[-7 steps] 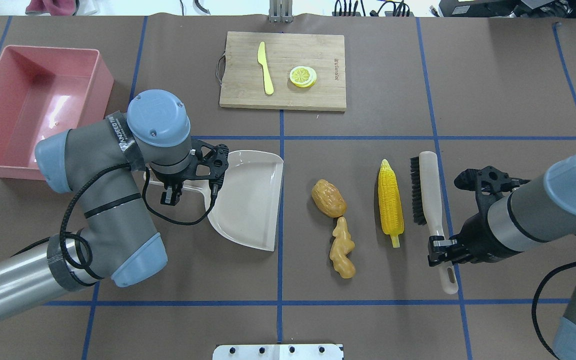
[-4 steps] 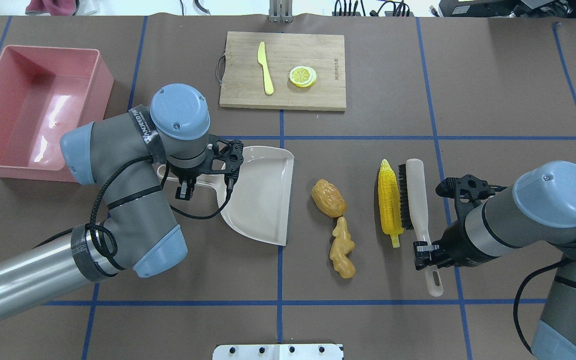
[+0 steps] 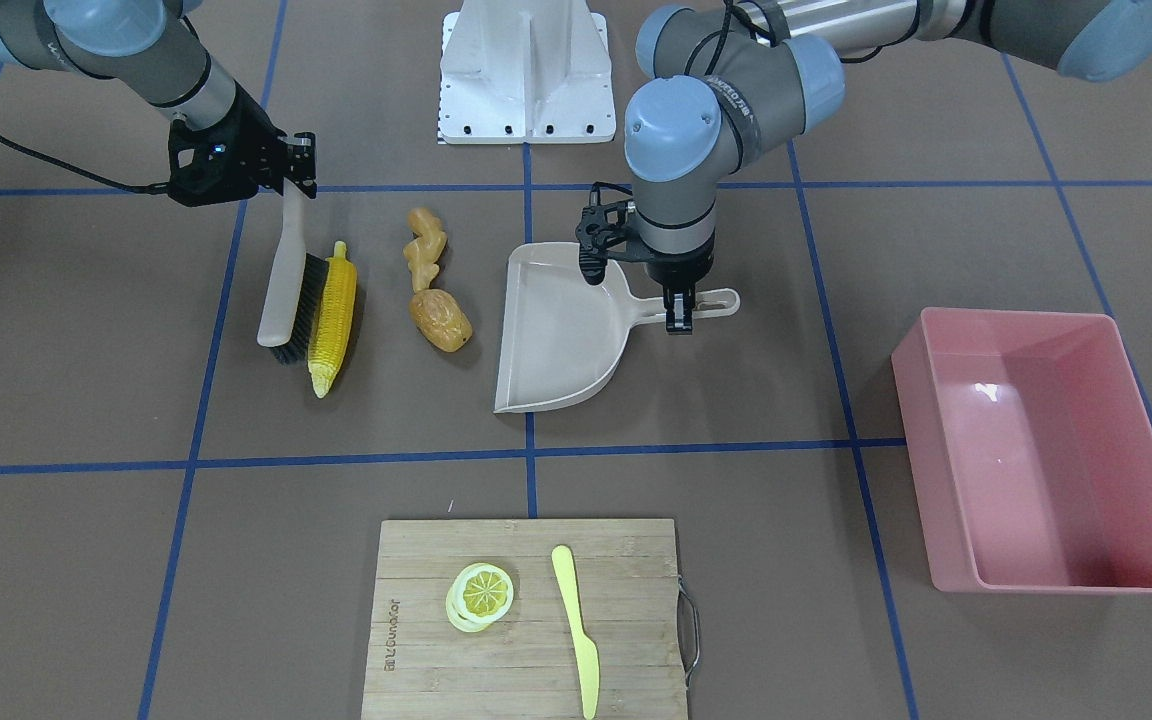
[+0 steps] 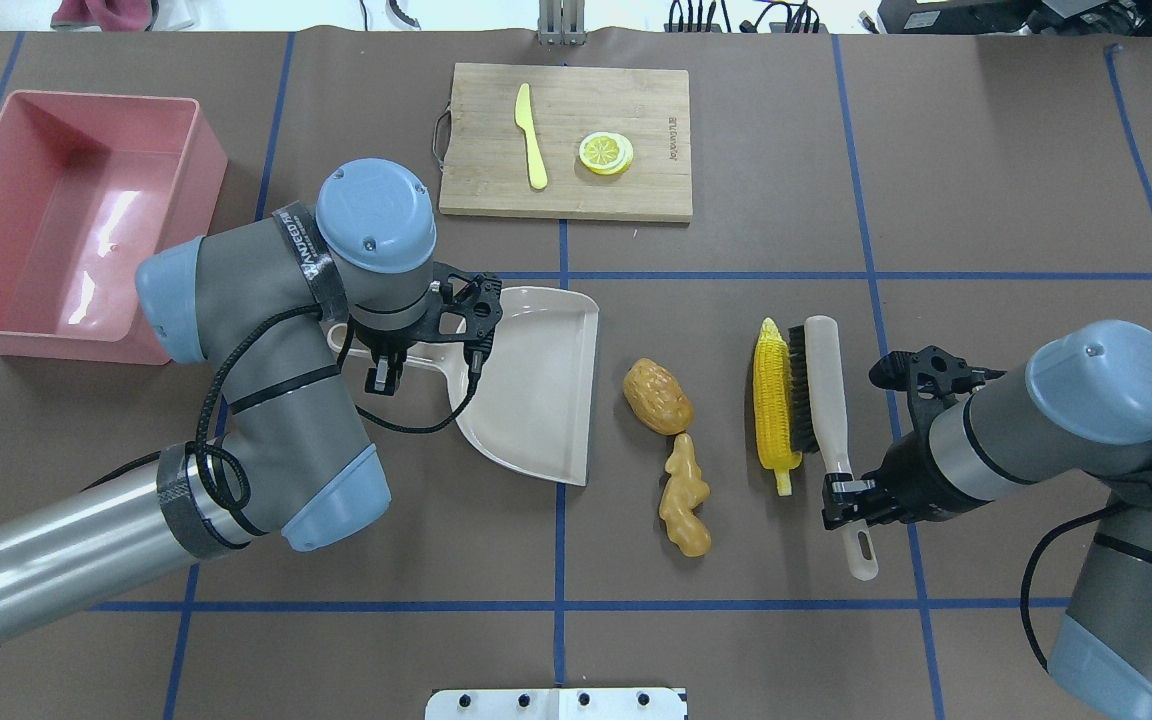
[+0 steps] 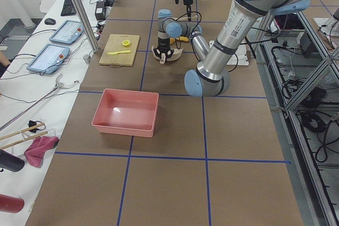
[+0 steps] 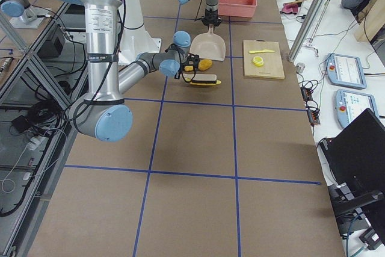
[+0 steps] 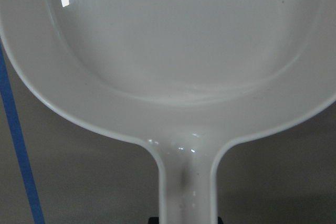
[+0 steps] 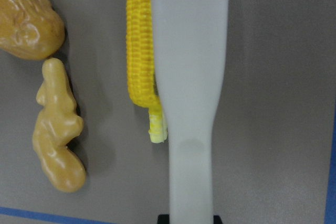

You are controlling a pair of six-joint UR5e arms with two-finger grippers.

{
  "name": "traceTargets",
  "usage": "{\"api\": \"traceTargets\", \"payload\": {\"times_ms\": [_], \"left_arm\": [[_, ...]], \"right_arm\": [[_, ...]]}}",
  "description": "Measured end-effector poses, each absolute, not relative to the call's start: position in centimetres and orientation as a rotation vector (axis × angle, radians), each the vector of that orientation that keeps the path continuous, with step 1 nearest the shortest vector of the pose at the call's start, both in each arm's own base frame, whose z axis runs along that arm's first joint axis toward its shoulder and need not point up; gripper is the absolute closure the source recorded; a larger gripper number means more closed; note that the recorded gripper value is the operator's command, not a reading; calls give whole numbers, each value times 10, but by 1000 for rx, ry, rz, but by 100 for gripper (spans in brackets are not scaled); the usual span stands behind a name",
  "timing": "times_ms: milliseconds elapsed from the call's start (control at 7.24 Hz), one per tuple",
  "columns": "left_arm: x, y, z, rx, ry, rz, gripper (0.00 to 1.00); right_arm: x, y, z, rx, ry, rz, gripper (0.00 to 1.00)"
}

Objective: Sweep and dump trash into bin
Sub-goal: 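Slide the dustpan toward the potato with the left gripper while the right brings the brush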

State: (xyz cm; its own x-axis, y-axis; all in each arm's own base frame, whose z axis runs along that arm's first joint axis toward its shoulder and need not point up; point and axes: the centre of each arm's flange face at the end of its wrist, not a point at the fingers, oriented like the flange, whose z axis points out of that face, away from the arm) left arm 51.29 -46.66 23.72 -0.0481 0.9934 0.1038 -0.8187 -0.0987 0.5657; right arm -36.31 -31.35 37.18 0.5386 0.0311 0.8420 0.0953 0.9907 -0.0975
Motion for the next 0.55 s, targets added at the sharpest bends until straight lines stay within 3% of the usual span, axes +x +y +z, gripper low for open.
{"api": "traceTargets", "payload": {"times_ms": [553], "left_arm": [[535, -459, 234, 535, 419, 1614, 100]], "right_arm": [[-328, -317, 398, -158, -996, -38, 100]]}}
